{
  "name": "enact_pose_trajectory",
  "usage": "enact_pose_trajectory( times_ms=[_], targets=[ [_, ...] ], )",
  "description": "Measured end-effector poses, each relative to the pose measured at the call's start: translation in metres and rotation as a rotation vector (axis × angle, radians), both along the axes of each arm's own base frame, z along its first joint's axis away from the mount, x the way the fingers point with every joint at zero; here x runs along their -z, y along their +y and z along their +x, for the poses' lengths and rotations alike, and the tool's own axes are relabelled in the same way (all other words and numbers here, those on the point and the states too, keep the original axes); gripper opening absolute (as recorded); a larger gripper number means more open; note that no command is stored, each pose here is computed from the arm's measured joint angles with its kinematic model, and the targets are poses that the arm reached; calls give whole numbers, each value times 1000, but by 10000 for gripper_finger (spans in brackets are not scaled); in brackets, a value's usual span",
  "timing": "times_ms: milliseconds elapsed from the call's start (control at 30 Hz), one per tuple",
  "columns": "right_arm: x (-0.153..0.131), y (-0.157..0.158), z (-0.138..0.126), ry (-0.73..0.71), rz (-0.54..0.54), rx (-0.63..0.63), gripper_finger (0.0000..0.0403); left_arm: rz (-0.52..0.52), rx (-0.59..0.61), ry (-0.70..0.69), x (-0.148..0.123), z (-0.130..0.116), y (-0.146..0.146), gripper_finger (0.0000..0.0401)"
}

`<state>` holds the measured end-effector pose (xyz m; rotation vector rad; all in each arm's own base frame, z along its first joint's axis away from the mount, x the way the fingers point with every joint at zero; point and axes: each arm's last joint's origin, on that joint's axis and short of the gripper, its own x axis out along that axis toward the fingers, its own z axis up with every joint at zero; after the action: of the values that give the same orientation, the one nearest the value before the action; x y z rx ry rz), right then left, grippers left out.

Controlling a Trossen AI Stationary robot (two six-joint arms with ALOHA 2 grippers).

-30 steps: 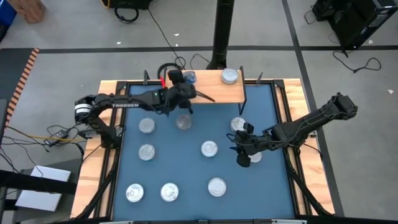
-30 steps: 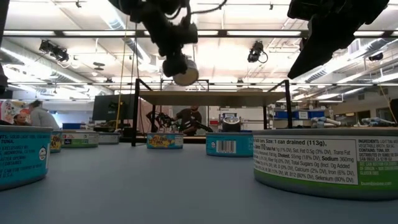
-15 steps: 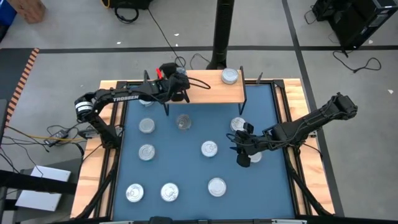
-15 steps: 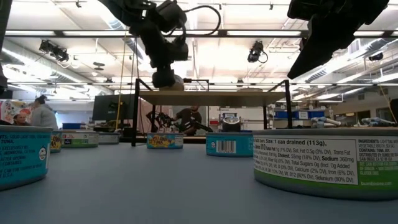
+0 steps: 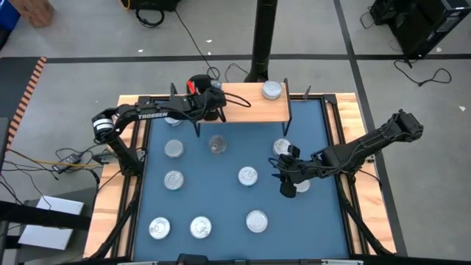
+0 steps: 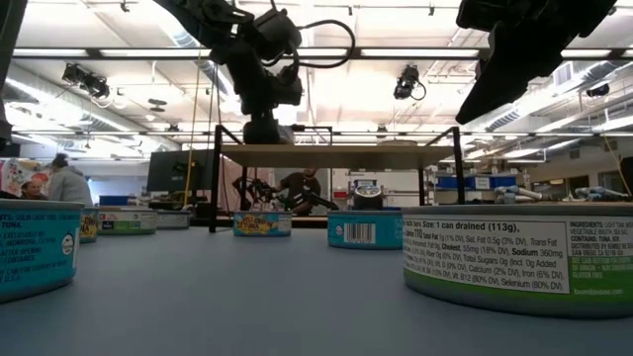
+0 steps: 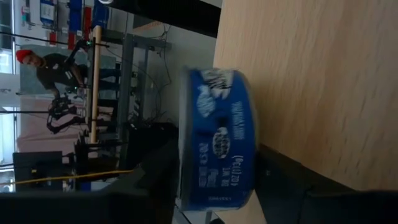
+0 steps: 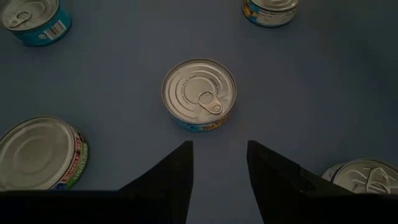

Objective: Stack canned seafood by type on shelf
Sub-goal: Put the blue tuna can on the shelf, then adjust the shelf

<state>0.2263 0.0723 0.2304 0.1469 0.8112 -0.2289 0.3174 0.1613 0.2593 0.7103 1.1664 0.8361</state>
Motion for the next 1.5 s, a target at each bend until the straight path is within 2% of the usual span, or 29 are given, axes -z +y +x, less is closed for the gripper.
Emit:
enact_pose_trajectory(
  times_ms=[667,1033,1367,1500],
  targets=[
    [-2,1,3,-28,21,-10,157,-6,-4,33,4,1,-9,213],
    [-2,1,3,-27,27,-15,157,-61,-44,36,9,-4,-14,216],
    [-2,1,3,-25,33,-19,159,-98,-40,72,-10,-1,-17,264],
    [-2,1,3,-24,32,-20,157,-142,-42,22,-17,0,-18,259]
  ],
)
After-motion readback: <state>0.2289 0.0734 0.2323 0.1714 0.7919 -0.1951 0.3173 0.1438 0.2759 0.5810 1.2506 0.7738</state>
